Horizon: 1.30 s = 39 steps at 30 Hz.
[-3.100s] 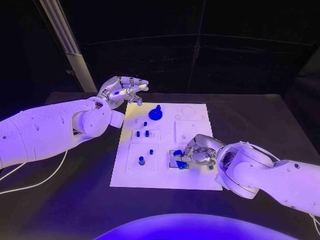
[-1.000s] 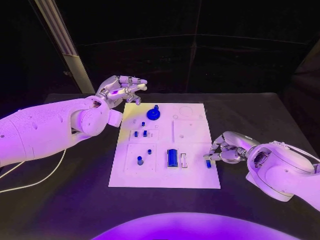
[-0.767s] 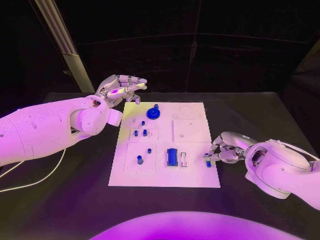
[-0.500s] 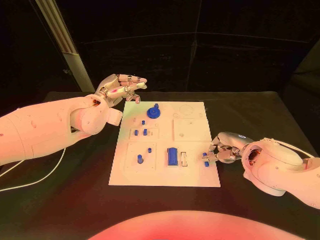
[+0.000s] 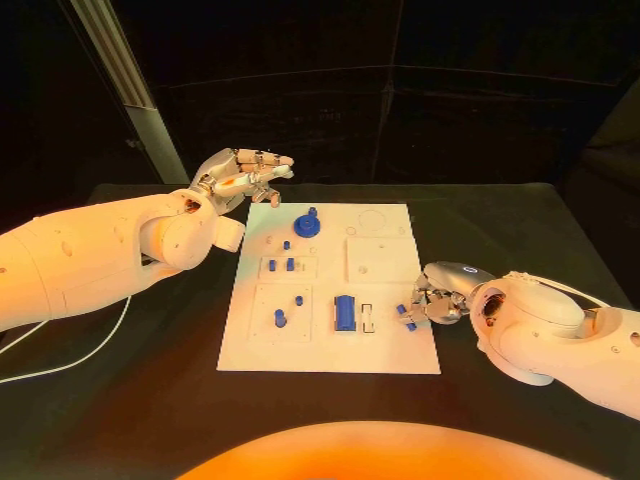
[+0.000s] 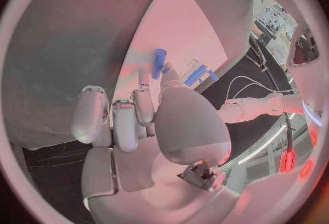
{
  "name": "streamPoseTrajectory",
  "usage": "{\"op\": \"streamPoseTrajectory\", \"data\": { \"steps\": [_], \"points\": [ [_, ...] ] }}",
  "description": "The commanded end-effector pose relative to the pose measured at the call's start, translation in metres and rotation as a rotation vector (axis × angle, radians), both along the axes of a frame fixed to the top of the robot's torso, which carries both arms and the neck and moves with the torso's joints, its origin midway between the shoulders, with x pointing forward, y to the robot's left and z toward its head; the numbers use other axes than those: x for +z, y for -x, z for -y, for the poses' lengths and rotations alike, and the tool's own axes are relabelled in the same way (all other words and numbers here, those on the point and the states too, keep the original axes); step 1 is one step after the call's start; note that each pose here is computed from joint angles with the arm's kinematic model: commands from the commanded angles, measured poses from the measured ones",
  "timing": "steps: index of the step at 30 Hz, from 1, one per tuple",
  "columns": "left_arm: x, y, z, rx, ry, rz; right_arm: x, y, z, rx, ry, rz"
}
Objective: Assemble the parts on the task board
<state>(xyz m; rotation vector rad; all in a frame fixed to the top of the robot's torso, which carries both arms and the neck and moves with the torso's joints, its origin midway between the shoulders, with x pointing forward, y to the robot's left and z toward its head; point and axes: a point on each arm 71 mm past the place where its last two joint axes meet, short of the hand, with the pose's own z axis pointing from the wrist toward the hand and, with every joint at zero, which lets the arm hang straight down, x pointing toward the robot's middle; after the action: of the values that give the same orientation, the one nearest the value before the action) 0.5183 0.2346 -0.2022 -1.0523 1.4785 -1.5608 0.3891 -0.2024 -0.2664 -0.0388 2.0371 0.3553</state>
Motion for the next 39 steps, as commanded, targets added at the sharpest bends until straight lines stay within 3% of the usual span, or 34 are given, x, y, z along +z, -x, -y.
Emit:
{"op": "streamPoseTrajectory", "data": {
  "steps": [1, 19, 27, 39],
  "points": [
    [0.0011, 0.0001, 0.001, -0.014, 0.006, 0.004, -0.004, 0.001, -0.004, 0.038, 0.087, 0.006],
    [0.0007, 0.0000, 0.001, -0.013, 0.004, 0.002, -0.004, 0.002, -0.017, 0.102, 0.164, 0.042],
    [0.0005, -0.0001, 0.001, -0.012, 0.003, 0.001, 0.002, 0.006, -0.013, 0.058, 0.117, 0.068],
    [0.0002, -0.0001, 0.002, -0.014, 0.002, -0.002, 0.016, 0.013, -0.013, -0.019, -0.083, 0.106]
  ]
}}
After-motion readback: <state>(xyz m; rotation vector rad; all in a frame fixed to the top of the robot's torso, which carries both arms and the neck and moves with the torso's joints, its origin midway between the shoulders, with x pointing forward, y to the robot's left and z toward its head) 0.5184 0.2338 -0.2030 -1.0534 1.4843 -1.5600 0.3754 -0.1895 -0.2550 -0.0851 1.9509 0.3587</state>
